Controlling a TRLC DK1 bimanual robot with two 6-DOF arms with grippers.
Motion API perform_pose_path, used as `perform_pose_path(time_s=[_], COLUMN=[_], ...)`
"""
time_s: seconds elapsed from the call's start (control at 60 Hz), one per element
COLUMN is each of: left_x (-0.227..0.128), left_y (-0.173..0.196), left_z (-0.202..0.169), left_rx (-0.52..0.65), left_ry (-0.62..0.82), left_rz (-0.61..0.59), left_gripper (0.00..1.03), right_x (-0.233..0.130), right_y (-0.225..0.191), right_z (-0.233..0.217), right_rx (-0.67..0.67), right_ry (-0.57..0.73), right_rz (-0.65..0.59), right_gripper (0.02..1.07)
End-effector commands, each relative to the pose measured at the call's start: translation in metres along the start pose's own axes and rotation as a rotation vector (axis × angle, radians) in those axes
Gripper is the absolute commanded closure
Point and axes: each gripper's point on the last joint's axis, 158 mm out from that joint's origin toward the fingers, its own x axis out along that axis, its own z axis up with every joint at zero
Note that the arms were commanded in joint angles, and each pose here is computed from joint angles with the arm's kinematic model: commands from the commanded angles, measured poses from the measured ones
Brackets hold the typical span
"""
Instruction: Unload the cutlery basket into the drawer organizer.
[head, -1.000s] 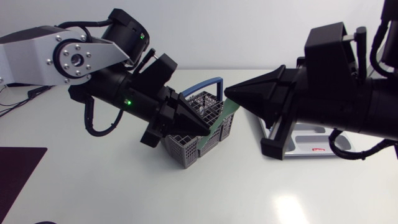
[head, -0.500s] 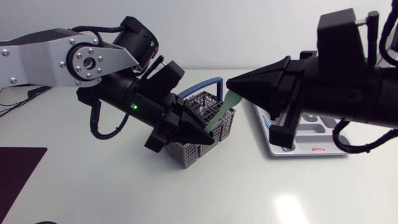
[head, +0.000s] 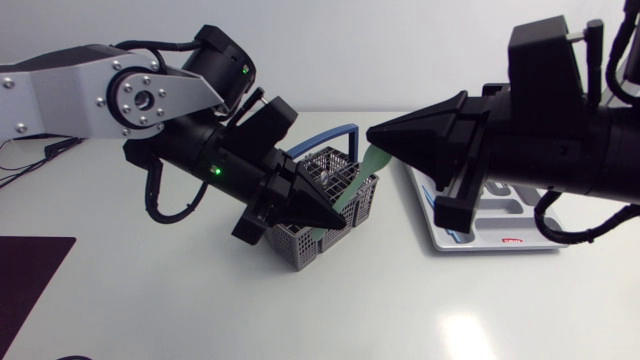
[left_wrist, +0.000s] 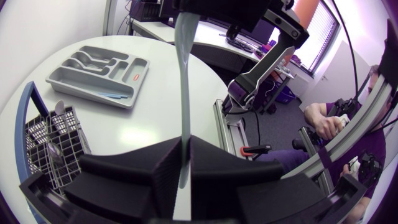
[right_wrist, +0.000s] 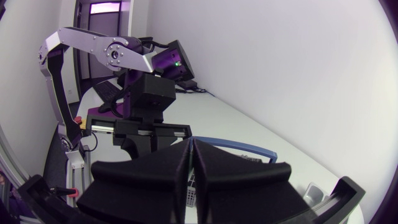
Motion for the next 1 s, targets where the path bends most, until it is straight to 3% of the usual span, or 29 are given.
perform_pose_path(time_s=[0.0, 0.233, 0.383, 0.5, 0.717, 0.983], left_x=[0.001, -0.002, -0.009, -0.018, -0.021, -0.014], left_y=[-0.001, 0.003, 0.011, 0.025, 0.055, 0.071], left_z=[0.003, 0.000, 0.000, 0.002, 0.012, 0.028], left_rx=[0.000, 0.005, 0.019, 0.031, 0.058, 0.117], left_ry=[-0.002, 0.014, 0.038, 0.039, 0.030, 0.045], left_rz=[-0.017, 0.017, 0.112, 0.227, 0.479, 0.687], left_gripper=[0.88, 0.90, 0.90, 0.90, 0.90, 0.90], right_x=[0.003, 0.003, -0.005, -0.012, -0.007, 0.011], right_y=[-0.003, -0.007, -0.018, -0.025, -0.040, -0.051], right_z=[-0.006, -0.008, 0.000, 0.004, -0.006, -0.009], right_rx=[0.028, 0.036, 0.057, 0.085, 0.194, 0.286], right_ry=[0.017, 0.026, 0.001, -0.017, 0.012, 0.095], right_rz=[-0.004, -0.015, -0.057, -0.088, -0.148, -0.108], right_gripper=[1.00, 0.98, 0.52, 0.34, 0.33, 0.33])
